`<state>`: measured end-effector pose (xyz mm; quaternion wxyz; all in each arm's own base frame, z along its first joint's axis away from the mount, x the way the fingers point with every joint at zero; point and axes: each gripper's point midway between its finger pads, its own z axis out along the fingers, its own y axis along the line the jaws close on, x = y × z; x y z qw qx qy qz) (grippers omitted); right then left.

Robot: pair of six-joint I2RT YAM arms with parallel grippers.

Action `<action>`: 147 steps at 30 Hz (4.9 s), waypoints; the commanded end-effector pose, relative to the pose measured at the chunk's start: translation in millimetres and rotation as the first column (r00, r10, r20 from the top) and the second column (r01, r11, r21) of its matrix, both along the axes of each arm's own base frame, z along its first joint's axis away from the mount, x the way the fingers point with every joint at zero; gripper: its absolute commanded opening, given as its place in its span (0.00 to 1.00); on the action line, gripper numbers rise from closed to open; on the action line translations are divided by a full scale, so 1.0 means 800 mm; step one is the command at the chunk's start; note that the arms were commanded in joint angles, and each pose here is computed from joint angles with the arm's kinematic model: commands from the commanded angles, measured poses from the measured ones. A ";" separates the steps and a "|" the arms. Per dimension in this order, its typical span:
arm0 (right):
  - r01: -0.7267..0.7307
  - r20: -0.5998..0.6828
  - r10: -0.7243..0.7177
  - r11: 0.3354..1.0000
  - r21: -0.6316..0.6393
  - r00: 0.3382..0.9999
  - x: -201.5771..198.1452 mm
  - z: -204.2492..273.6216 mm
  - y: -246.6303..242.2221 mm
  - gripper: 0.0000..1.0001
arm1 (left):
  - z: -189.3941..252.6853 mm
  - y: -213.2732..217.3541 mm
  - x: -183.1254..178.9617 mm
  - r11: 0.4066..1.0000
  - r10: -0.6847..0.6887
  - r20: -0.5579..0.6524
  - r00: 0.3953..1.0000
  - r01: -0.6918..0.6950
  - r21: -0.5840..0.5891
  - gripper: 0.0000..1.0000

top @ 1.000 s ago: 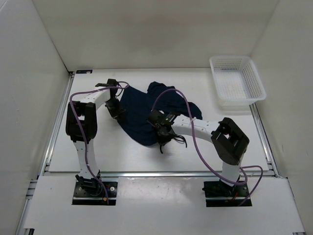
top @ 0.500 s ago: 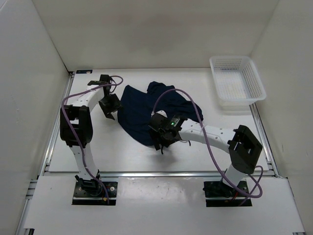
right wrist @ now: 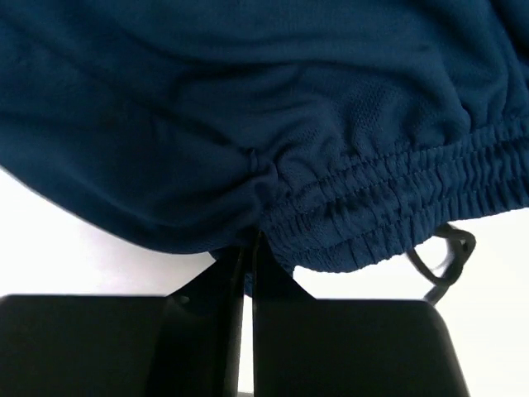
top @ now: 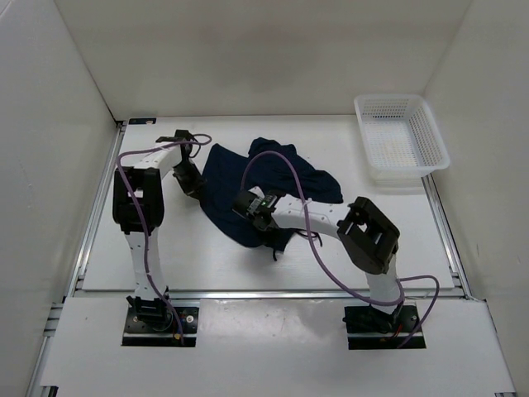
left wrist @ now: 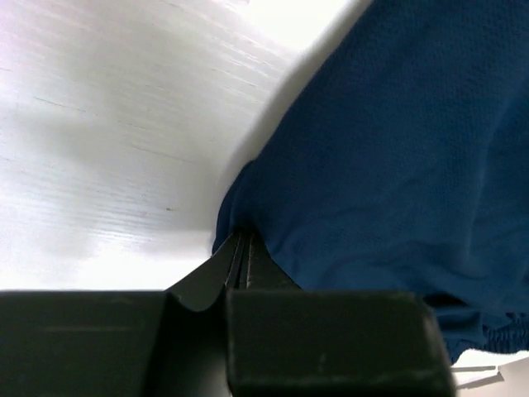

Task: Fold and stack the shorts
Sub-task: Flatten the shorts out

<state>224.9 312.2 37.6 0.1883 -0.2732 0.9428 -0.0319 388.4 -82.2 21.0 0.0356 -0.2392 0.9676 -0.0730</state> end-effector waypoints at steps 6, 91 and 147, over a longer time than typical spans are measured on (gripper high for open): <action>0.165 0.240 -0.179 0.983 0.078 0.954 0.163 0.134 -0.074 0.00 | 0.137 0.000 0.066 0.999 0.013 0.223 0.975 -0.006 -0.031 0.10; 0.706 -0.210 -0.742 0.452 0.546 0.637 0.110 0.114 -0.263 0.00 | 0.148 -0.125 0.009 0.970 -0.167 0.272 0.948 0.208 -0.129 0.38; 0.755 -0.298 -0.731 0.432 0.494 0.614 -0.055 0.082 -0.300 0.91 | 0.119 0.016 -0.154 0.992 0.032 0.167 0.985 -0.011 -0.126 0.59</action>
